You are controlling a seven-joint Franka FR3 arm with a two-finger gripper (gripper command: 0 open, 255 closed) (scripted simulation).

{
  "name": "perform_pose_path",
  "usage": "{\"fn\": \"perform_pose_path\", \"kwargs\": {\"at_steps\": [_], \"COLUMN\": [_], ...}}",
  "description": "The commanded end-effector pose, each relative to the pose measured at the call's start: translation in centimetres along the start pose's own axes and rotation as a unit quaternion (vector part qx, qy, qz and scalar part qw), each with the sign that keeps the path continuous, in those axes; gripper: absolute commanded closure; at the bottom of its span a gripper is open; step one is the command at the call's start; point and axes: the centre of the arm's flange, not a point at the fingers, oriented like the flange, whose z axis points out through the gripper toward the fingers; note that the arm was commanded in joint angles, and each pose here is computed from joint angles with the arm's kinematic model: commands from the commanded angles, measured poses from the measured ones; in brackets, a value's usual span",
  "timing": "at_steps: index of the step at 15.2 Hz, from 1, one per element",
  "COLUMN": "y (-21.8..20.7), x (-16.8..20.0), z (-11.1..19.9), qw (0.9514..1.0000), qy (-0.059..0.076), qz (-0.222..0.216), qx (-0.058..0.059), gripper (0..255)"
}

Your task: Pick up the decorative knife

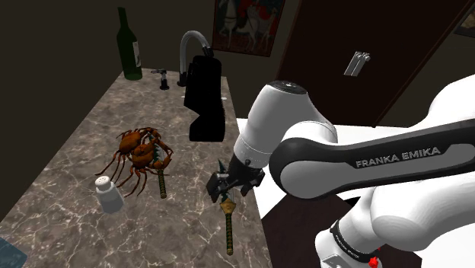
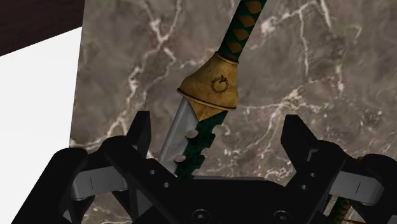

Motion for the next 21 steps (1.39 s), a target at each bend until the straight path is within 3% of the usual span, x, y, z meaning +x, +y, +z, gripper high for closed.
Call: {"fn": "perform_pose_path", "kwargs": {"at_steps": [1,5,6,15,21], "y": [0.3,0.5,0.6,0.5,0.0], "x": [-0.1,-0.1,-0.1,-0.1,0.0], "z": [1.0,2.4,2.4,2.4,-0.7], "qw": [1.0000,1.0000,1.0000,1.0000,1.0000], "qy": [0.000,0.000,0.000,0.000,0.000], "qz": [0.001,0.001,0.001,0.001,0.001], "qx": [0.000,0.000,0.001,0.000,0.000], "gripper": [0,0,255,255,255]}}
